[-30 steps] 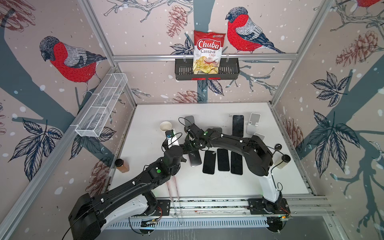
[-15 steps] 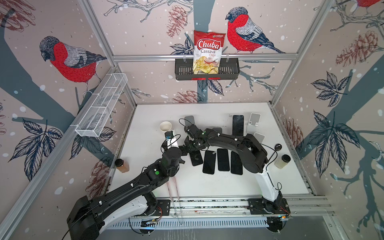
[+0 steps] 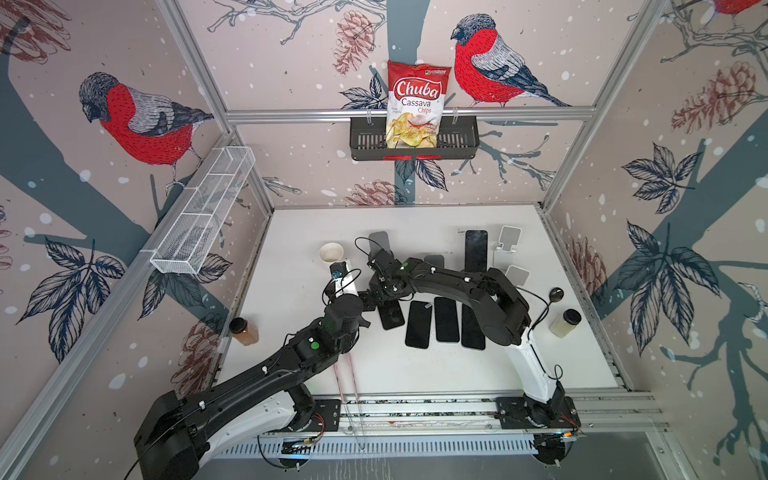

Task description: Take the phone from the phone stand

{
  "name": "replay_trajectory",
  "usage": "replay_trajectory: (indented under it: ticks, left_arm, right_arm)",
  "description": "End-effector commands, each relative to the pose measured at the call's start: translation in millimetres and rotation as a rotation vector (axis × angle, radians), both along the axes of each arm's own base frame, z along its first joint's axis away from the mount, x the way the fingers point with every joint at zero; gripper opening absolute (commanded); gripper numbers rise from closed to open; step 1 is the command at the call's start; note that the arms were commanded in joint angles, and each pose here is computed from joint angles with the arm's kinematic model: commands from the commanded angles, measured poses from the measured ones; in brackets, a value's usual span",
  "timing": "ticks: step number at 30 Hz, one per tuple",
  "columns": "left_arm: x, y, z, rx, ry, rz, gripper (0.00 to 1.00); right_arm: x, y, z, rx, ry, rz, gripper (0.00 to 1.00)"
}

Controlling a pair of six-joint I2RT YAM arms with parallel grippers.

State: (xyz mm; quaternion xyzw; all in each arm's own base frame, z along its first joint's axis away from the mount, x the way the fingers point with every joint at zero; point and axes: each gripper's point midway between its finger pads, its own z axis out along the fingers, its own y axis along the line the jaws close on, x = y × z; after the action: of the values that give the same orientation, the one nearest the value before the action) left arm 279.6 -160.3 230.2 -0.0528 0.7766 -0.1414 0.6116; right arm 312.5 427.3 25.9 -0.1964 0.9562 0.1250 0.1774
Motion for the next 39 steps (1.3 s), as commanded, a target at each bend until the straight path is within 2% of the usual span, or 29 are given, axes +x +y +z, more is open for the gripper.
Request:
replay_trajectory:
  ticks: [1,18,25,31,39]
  left_arm:
    - [1.7,-2.0,5.4,-0.031,-0.019,-0.001,0.94]
    - [1.4,-2.6,-1.0,-0.039,-0.006,-0.002,0.94]
    - [1.1,-2.5,-0.3,-0.045,-0.008,-0.003,0.94]
    - [1.0,-2.4,-0.9,-0.044,-0.008,-0.003,0.94]
    - [0.4,-0.7,-1.8,-0.039,-0.006,0.002,0.94]
  right_arm:
    - [-4.0,-12.2,-9.8,-0.072,0.001,-0.015,0.66]
    - [-17.3,-16.3,-19.5,-0.188,-0.065,0.019,0.71]
    - [-19.6,-14.6,-21.9,-0.189,-0.064,0.021,0.73]
    - [-21.8,-0.9,-20.9,-0.137,-0.04,0.041,0.73]
    - [-24.0,0.2,-30.1,-0.131,-0.033,0.056,0.78]
